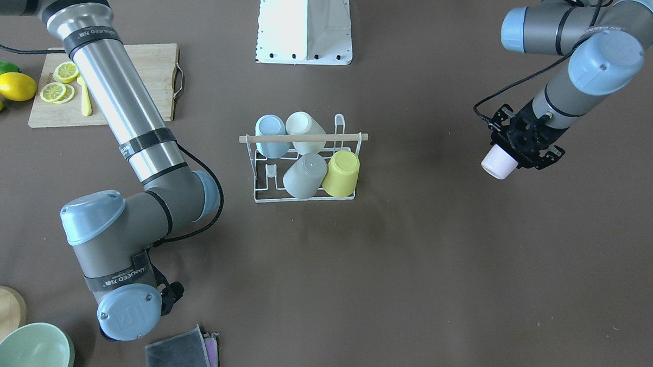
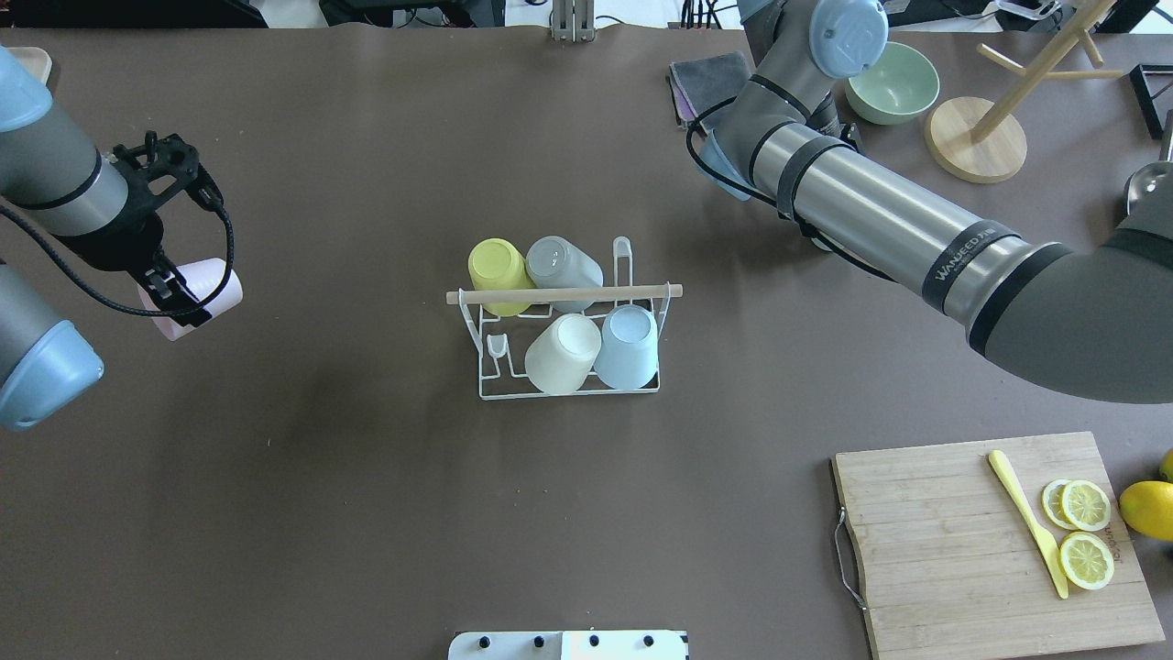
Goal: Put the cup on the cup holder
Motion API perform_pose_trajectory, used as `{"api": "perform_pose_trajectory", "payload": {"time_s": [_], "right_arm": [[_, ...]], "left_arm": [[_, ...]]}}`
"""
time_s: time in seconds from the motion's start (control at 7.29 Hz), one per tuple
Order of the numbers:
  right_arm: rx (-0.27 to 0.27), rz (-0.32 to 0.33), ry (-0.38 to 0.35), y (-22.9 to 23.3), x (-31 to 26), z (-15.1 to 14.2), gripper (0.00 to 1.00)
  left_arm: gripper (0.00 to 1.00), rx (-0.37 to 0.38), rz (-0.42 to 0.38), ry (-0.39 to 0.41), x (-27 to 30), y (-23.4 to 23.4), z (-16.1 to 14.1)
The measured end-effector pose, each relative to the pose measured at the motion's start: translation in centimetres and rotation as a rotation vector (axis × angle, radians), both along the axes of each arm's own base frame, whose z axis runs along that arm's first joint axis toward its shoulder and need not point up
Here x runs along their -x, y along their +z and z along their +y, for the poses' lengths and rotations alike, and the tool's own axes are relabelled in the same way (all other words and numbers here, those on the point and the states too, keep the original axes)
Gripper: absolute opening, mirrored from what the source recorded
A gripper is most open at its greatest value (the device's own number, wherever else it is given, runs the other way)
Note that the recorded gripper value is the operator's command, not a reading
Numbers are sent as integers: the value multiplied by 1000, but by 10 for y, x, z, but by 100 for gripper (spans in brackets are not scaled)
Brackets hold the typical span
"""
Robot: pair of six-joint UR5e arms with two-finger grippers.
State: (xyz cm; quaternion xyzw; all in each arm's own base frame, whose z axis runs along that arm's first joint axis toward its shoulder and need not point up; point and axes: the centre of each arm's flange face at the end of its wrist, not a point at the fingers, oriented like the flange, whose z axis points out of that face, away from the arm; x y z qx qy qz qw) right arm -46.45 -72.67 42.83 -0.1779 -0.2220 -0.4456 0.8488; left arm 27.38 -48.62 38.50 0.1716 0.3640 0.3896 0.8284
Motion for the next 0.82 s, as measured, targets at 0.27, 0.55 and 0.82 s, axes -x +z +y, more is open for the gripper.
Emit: {"api": "perform_pose_trajectory", "payload": {"time_s": [0.27, 0.55, 0.82], "right_arm": [[4, 11, -18, 15, 2, 3, 47], [5, 12, -30, 18, 2, 3, 0], [5, 5, -26, 12, -1, -1, 0]], "left_arm": [[4, -147, 242, -87, 2, -23, 31], [4, -294, 482, -161, -10, -46, 71], [4, -403, 681, -282, 3, -64, 117]]}}
